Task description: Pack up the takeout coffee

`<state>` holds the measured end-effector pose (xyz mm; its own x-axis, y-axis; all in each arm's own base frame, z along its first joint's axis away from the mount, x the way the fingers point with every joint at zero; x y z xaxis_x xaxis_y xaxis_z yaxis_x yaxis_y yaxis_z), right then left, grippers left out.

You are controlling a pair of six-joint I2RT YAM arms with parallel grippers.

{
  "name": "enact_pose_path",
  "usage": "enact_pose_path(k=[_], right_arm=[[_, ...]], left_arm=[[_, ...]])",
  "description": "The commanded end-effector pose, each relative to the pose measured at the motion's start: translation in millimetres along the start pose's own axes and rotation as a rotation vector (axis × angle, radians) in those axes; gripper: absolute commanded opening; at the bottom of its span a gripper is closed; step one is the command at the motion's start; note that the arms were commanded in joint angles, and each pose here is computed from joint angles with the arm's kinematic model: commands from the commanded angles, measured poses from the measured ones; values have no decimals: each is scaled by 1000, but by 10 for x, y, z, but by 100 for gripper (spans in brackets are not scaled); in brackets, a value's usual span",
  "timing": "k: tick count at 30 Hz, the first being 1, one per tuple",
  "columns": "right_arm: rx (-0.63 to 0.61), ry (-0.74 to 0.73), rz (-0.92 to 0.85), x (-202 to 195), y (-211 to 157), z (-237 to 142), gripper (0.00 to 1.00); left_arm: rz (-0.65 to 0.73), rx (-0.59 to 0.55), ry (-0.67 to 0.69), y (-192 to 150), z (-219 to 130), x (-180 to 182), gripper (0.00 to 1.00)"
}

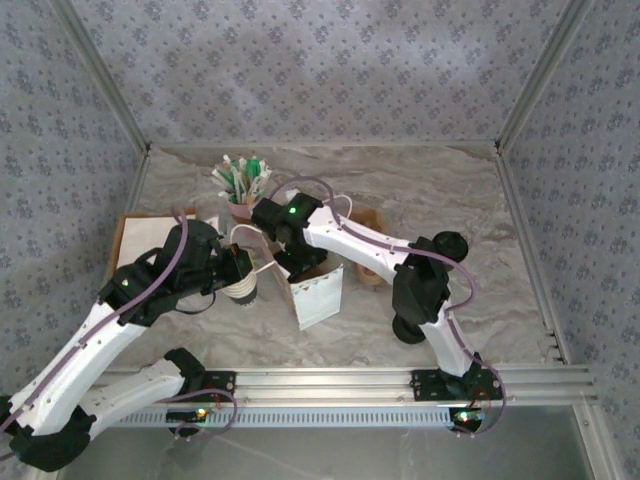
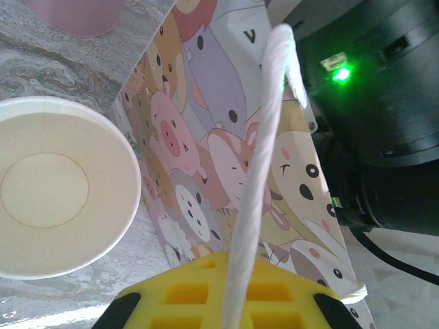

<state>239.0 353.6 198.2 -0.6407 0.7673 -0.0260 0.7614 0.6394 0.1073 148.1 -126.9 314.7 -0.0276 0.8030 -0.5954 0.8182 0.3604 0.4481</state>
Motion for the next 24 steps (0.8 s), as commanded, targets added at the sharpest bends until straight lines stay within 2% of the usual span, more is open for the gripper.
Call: enact_pose_path(k=[1,16,24], right_arm=[[-47,12,14,-37,-46,-329,56],[-175,91,22,-67,-41,-863,65],[-178,118,33,-89,-29,-793,66]], left_arm=[[-15,-13,-25,32,-2,-32,2],[-15,-6,-23,45,50,-59,2],[-11,-9,-38,77,55,-115,2]])
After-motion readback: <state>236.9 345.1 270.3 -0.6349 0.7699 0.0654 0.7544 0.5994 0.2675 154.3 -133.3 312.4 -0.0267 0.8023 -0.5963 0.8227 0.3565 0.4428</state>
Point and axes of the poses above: each hand's point on the last joint's axis, 136 mm out from that joint toward the fingers, its own z axis out along the fingers, its own x axis along the line the jaws close on, y = z × x, the point moved 7 cm from there along -z, back along the fingers, and after that the axes turned 2 degrees about -z, right-handed, at the moved point
